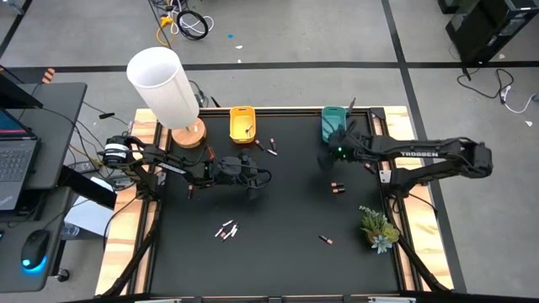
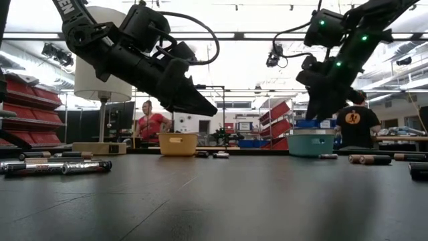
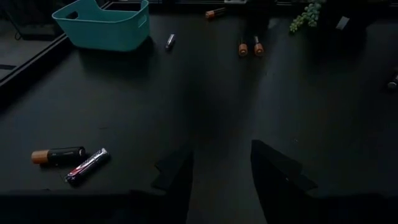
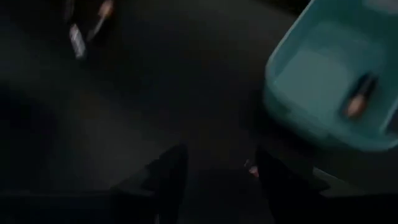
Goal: Sort batteries
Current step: Put the silver battery into the yellow bin
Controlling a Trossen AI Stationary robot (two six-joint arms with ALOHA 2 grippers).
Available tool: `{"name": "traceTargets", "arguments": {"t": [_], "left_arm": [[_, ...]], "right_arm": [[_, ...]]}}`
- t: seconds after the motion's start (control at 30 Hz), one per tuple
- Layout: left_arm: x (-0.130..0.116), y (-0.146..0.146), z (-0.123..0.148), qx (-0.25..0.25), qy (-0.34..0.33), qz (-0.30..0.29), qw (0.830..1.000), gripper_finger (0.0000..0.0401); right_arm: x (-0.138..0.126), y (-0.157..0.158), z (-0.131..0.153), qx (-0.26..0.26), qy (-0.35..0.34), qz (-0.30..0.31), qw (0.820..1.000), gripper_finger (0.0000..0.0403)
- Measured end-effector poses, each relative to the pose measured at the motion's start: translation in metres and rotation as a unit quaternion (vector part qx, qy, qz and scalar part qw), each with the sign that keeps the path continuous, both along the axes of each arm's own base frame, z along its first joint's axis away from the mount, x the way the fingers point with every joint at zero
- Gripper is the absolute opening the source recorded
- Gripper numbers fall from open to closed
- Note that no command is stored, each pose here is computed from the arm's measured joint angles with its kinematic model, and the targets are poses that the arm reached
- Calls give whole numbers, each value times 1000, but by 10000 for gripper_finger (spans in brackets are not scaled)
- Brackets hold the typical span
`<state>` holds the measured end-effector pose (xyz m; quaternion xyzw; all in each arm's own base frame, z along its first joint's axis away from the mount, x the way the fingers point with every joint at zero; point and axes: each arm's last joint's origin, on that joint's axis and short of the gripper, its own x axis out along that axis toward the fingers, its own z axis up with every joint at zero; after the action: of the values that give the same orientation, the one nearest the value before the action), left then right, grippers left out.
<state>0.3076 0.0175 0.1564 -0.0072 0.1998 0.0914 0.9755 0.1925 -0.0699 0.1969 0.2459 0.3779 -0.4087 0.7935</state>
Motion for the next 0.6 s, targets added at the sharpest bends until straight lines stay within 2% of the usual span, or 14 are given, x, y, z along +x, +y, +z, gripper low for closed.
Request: {"name": "traceTargets", "arguments": {"t": [0.13,0.3,0.6], "left_arm": [[0,0,0,1,1,-3,1000,161],[1,0,1,3,-7,-5,1000,161],[2,0,5,4,-25,-6,1000,161]], "right_arm": [[-3,14,-5,30,48,65,996,207],[-8,23,-9,57,98,154,982,202],[-13,17,-12,34,164,237,957,181]]}}
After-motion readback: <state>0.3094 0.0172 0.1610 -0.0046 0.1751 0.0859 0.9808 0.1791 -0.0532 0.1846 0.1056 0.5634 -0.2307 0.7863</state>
